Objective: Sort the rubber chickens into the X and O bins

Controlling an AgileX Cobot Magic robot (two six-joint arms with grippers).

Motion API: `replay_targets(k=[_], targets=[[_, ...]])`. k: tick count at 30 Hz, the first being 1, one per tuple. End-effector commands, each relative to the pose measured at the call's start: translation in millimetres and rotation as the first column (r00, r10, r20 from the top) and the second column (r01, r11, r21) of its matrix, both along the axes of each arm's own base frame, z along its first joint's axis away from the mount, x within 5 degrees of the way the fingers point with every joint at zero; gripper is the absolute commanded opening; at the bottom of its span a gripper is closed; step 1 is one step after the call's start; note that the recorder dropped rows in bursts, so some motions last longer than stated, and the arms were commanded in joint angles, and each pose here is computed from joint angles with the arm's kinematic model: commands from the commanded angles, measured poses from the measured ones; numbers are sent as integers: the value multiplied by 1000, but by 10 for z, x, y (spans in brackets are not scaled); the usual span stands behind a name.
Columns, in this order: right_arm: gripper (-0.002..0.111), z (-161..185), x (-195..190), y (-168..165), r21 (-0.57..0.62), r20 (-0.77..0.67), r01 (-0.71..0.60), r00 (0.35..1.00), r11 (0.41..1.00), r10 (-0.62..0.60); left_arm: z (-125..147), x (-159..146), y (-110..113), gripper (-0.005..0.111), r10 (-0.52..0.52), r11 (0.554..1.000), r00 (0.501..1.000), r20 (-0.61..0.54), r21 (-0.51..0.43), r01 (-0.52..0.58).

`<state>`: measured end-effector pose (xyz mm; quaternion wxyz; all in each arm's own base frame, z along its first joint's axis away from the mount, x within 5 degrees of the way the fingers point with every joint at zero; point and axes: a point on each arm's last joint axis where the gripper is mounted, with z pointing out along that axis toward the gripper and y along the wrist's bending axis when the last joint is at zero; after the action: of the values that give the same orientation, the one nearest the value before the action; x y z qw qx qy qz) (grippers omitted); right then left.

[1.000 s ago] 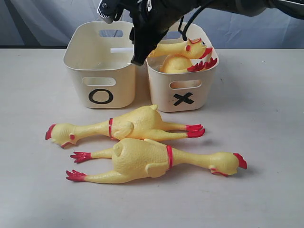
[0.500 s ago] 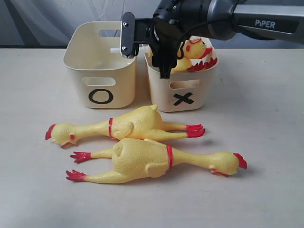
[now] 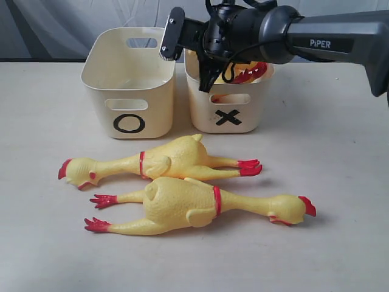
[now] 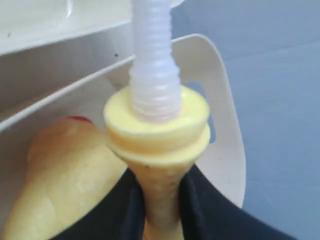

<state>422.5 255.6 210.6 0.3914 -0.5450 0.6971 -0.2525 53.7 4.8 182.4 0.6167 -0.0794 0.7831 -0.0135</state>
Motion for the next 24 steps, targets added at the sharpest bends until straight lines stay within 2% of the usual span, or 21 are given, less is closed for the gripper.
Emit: replay_targets(k=[1, 3, 4, 5, 6, 7, 8, 9, 10, 12, 13, 15, 16, 18, 20, 21, 24], targets=[[1, 303, 7, -86, 100, 95, 64, 993, 993, -74, 24, 3, -5, 0, -5, 1000, 1000, 15, -8, 5], [1, 450, 3, -172, 63, 153, 105, 982, 992, -114, 24, 3, -5, 0, -5, 1000, 1000, 15, -8, 5], [1, 494, -2, -187, 84, 161, 116, 979, 990, -129, 24, 3, -5, 0, -5, 1000, 1000, 15, -8, 5], [1, 551, 8, -230, 207, 148, 164, 969, 965, -196, 24, 3, -5, 0, -5, 1000, 1000, 15, -8, 5], [1, 588, 30, -272, 361, 116, 221, 954, 906, -278, 24, 3, -5, 0, -5, 1000, 1000, 15, -8, 5], [1, 625, 92, -374, 632, 1, 325, 907, 703, -420, 24, 3, -5, 0, -5, 1000, 1000, 15, -8, 5], [1, 628, 122, -419, 711, -54, 357, 887, 606, -459, 24, 3, -5, 0, -5, 1000, 1000, 15, -8, 5], [1, 588, 185, -496, 789, -136, 400, 854, 466, -502, 24, 3, -5, 0, -5, 1000, 1000, 15, -8, 5], [1, 563, 211, -529, 808, -164, 414, 841, 419, -515, 24, 3, -5, 0, -5, 1000, 1000, 15, -8, 5], [2, 454, 275, -574, 818, -206, 439, 827, 371, -523, 24, 3, -5, 0, -5, 1000, 1000, 15, -8, 5], [7, 411, 282, -548, 823, -230, 444, 831, 355, -507, 24, 3, -5, 0, -5, 1000, 1000, 15, -8, 5], [33, 403, 281, -447, 844, -244, 402, 878, 355, -412, 24, 3, -5, 0, -5, 1000, 1000, 15, -8, 5], [56, 426, 272, -388, 860, -245, 370, 904, 352, -351, 24, 3, -5, 0, -5, 1000, 1000, 15, -8, 5], [81, 483, 216, -307, 865, -235, 351, 915, 358, -329, 24, 3, -5, 0, -5, 1000, 1000, 15, -8, 5], [82, 521, 176, -311, 853, -227, 373, 895, 364, -385, 24, 3, -5, 0, -5, 1000, 1000, 15, -8, 5], [81, 550, 144, -319, 839, -211, 385, 882, 385, -422, 24, 3, -5, 0, -5, 1000, 1000, 15, -8, 5], [78, 635, 18, -386, 736, -134, 452, 827, 503, -546, 24, 3, -4, 0, -5, 1000, 1000, 15, -6, 5]])
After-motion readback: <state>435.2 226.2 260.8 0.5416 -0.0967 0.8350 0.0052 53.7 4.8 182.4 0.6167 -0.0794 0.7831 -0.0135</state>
